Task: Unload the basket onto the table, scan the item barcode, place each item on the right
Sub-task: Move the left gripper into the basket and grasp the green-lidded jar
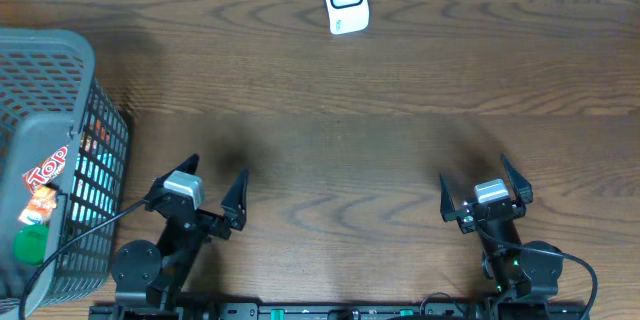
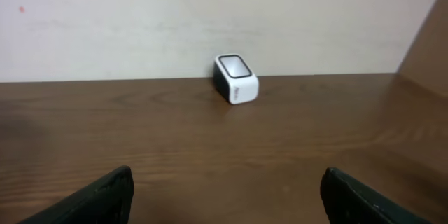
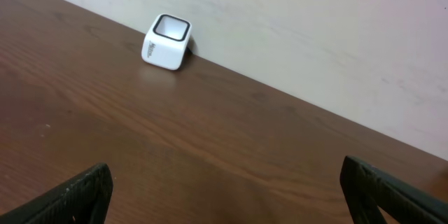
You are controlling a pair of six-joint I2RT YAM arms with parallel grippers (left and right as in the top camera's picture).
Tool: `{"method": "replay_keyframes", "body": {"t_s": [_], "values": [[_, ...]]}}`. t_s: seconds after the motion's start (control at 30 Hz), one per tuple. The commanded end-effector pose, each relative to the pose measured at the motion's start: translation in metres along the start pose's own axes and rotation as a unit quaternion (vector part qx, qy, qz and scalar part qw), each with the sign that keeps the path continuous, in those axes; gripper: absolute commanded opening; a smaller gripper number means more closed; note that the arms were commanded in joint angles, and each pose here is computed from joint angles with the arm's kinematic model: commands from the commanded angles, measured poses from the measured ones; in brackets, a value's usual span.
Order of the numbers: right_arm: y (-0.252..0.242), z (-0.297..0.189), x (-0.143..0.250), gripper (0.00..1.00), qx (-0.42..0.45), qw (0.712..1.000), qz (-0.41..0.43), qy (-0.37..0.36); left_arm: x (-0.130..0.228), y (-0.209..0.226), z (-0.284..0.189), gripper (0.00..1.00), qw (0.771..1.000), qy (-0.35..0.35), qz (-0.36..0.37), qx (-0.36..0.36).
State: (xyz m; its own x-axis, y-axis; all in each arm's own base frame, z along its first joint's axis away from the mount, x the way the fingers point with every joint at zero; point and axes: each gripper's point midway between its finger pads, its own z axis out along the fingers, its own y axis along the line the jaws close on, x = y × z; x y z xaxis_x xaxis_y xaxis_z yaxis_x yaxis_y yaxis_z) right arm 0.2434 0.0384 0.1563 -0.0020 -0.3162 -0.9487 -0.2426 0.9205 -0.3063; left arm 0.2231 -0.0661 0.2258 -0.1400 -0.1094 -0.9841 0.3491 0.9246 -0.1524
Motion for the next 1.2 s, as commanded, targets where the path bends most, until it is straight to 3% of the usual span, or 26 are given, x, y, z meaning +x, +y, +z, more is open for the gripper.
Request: {"method": "replay_keyframes", "body": {"t_s": [0.0, 0.2, 0.53, 0.87, 1.17], "values": [[0.003, 0.0, 0.001, 0.99, -0.006, 1.0, 0.007, 0.003, -0.006, -0.013, -0.004, 0.86, 1.0, 0.002, -0.006, 0.031], [0.004, 0.001, 0.001, 0.99, -0.006, 1.0, 0.007, 0.003, -0.005, 0.002, -0.002, 0.86, 0.998, 0.056, -0.033, -0.018], [0.004, 0.001, 0.002, 0.99, -0.007, 1.0, 0.008, 0.005, -0.026, 0.007, 0.022, 0.86, 0.984, 0.163, -0.067, -0.031], [0.004, 0.001, 0.002, 0.99, -0.007, 1.0, 0.008, 0.005, -0.032, 0.014, 0.05, 0.86, 0.982, 0.171, -0.07, -0.027], [0.004, 0.001, 0.002, 0.99, -0.007, 1.0, 0.008, 0.005, -0.062, 0.01, 0.05, 0.86, 0.975, 0.206, -0.081, -0.032]]}}
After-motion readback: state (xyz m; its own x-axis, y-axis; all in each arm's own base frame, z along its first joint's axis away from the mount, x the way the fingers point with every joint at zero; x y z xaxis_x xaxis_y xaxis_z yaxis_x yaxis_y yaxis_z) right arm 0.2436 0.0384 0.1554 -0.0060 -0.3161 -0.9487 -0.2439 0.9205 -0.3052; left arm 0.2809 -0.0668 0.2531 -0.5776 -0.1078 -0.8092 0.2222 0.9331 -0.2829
